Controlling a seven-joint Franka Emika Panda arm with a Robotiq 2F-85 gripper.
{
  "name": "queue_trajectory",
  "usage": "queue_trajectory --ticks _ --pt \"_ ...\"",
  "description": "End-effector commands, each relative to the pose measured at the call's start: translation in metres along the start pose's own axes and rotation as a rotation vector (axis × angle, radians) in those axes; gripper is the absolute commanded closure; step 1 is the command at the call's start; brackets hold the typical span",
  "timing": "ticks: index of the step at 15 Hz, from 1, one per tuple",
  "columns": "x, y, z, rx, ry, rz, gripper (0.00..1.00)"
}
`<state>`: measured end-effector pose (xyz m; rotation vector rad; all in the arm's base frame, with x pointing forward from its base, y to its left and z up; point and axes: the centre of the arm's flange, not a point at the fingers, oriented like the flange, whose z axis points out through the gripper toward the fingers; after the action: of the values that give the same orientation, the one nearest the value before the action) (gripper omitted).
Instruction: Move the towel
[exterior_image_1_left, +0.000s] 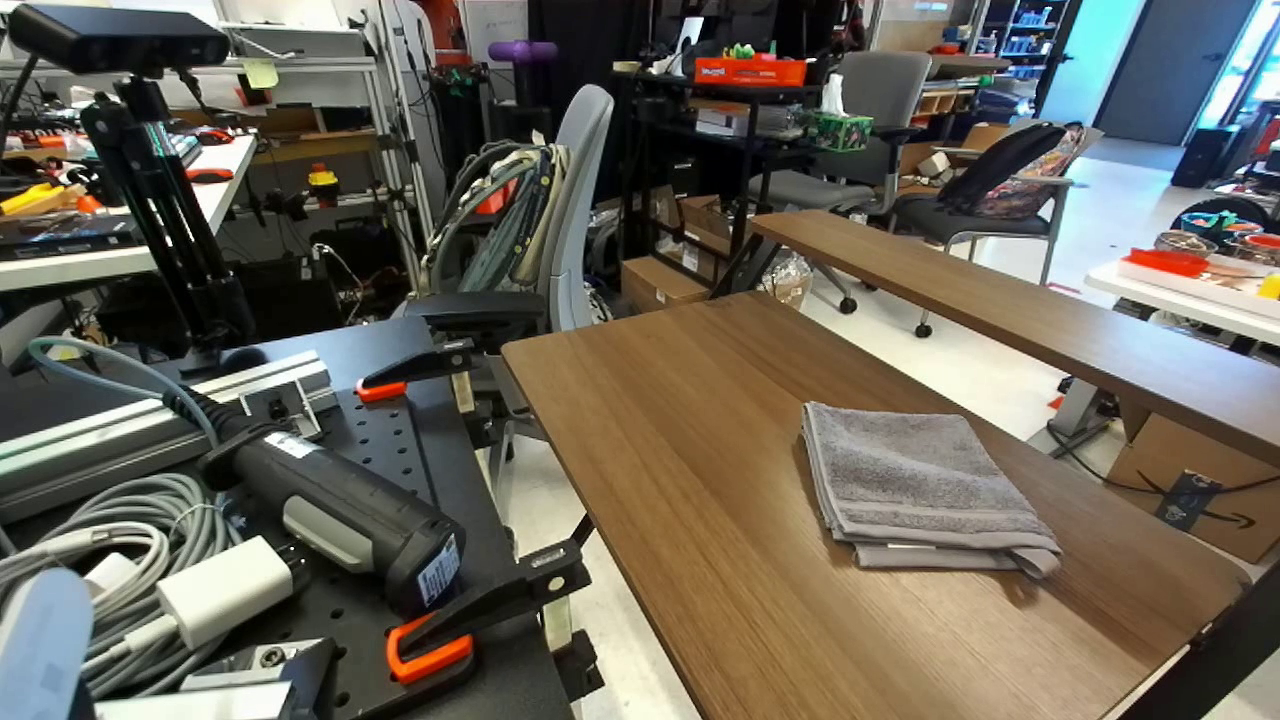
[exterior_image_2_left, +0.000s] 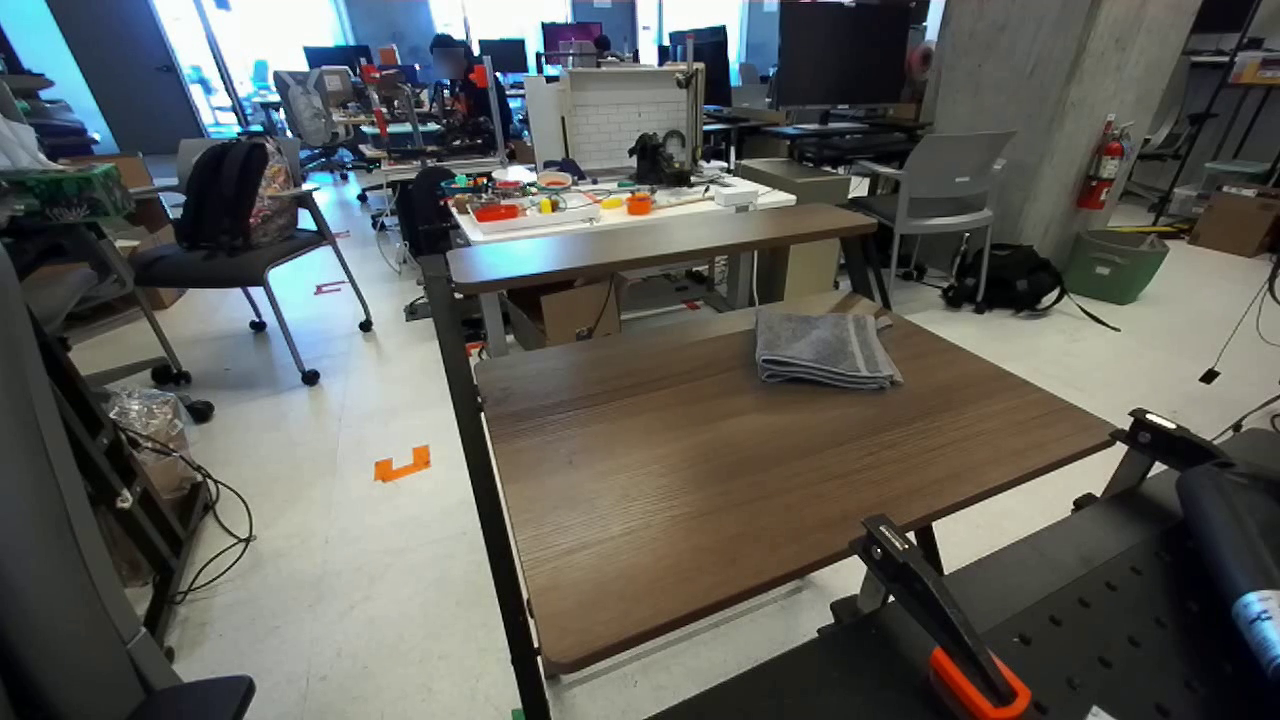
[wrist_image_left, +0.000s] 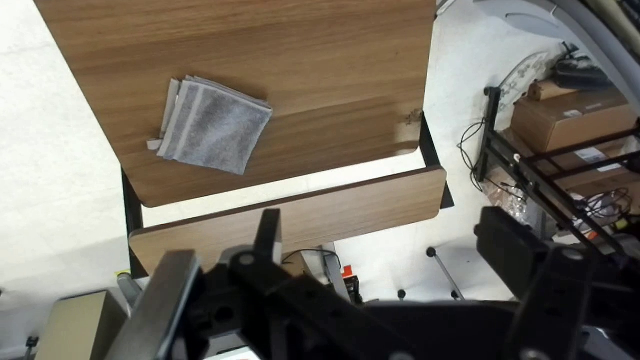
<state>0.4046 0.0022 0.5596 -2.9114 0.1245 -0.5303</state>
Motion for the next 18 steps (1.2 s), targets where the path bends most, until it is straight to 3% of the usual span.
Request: queue_trajectory --ticks 1,5,11,15,16,17,18 --pt "0.039 -0.019 0.045 -0.002 0.025 0.045 0.0" --pt "0.078 -0.007 0.104 -0.043 -0.026 0.101 0.0" --pt "0.128 0.058 0.192 -0.101 -0.12 0.213 0.0" --pt "0.144 0.099 0.251 -0.147 -0.175 0.262 0.0" --pt "0.145 0.106 0.26 -0.169 -0.186 0.273 0.0" --pt "0.12 0.098 0.242 -0.132 -0.188 0.251 0.0" --pt "0.123 0.105 0.254 -0.147 -0.198 0.259 0.0"
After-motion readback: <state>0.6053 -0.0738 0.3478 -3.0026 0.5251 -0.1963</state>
